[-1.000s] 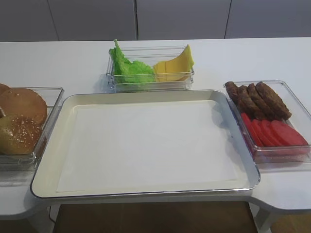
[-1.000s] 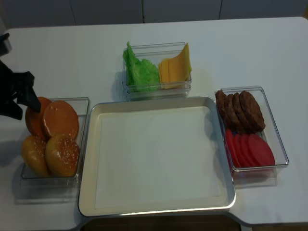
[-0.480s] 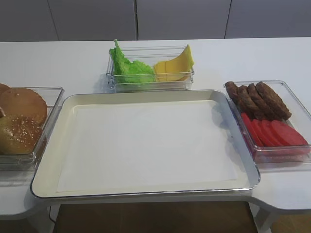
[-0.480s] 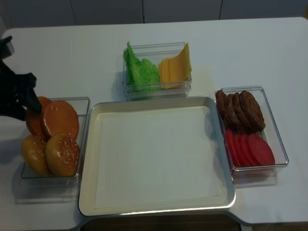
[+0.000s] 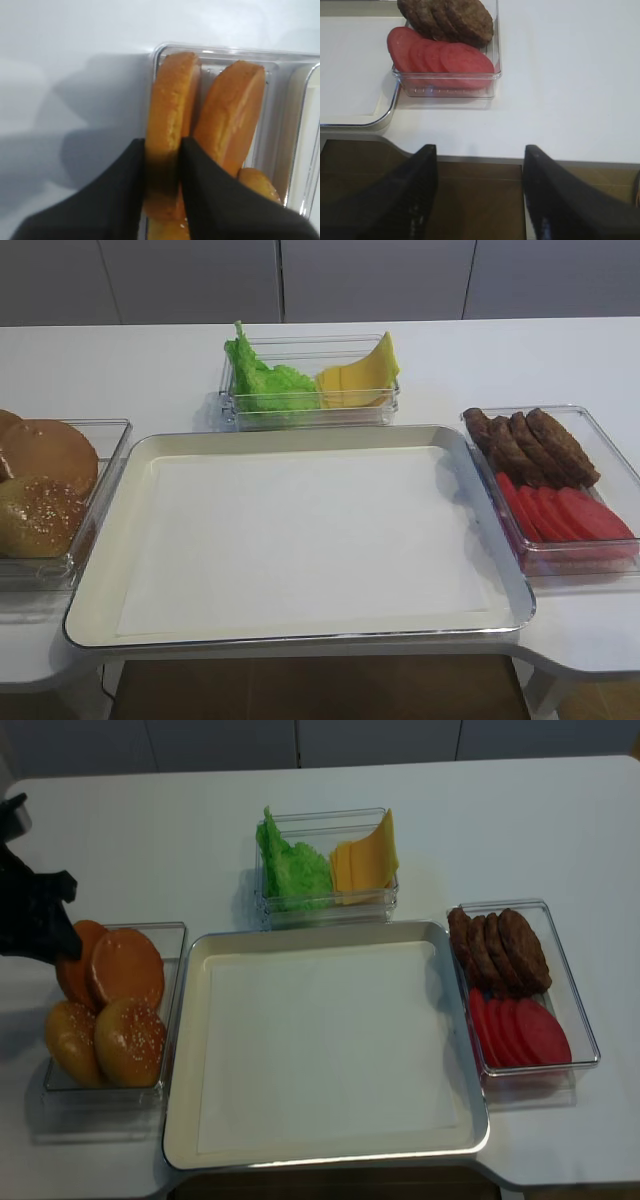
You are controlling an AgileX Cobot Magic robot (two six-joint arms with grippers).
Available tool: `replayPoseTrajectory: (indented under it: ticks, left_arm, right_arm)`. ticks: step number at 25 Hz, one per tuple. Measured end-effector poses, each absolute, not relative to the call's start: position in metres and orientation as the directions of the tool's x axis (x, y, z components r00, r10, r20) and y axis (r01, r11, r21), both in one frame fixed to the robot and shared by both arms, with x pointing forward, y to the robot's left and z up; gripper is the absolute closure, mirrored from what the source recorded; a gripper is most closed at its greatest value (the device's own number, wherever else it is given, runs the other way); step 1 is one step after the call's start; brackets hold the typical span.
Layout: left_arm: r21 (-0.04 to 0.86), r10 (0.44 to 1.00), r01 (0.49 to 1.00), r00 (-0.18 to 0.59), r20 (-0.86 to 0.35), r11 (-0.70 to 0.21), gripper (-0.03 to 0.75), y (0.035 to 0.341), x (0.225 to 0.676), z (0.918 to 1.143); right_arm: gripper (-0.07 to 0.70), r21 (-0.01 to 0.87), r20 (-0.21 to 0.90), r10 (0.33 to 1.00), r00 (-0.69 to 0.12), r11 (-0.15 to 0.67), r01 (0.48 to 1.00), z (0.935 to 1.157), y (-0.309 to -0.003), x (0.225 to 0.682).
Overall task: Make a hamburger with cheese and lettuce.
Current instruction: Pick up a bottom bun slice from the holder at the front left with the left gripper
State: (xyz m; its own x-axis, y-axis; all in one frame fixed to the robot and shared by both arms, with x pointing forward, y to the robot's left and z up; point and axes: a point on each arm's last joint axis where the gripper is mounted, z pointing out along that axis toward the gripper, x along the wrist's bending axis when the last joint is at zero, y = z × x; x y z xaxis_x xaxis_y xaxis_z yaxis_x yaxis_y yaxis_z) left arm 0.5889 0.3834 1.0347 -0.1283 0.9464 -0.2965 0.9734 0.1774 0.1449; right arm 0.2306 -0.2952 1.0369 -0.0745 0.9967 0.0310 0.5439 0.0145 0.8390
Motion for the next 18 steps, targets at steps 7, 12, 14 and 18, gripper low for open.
replayPoseTrajectory:
  ticks: [7, 12, 14, 18]
  left_arm:
    - [0.154, 0.943, 0.974, -0.111, -0.313, 0.165, 0.601, 0.382, 0.59, 1.035]
    - [0.158, 0.944, 0.974, -0.108, -0.312, 0.164, 0.604, 0.382, 0.589, 1.037]
    - [0.161, 0.946, 0.974, -0.106, -0.307, 0.162, 0.604, 0.382, 0.588, 1.038]
    - [0.181, 0.952, 0.971, -0.098, -0.289, 0.155, 0.604, 0.382, 0.585, 1.045]
  right_arm:
    - [0.201, 0.839, 0.031, 0.997, -0.074, 0.015, 0.544, 1.037, -0.295, 0.231]
    - [0.201, 0.839, 0.031, 0.997, -0.074, 0.015, 0.544, 1.037, -0.295, 0.231]
    - [0.201, 0.839, 0.031, 0.997, -0.074, 0.015, 0.544, 1.037, -0.295, 0.231]
    - [0.201, 0.839, 0.031, 0.997, -0.074, 0.015, 0.544, 1.037, -0.295, 0.231]
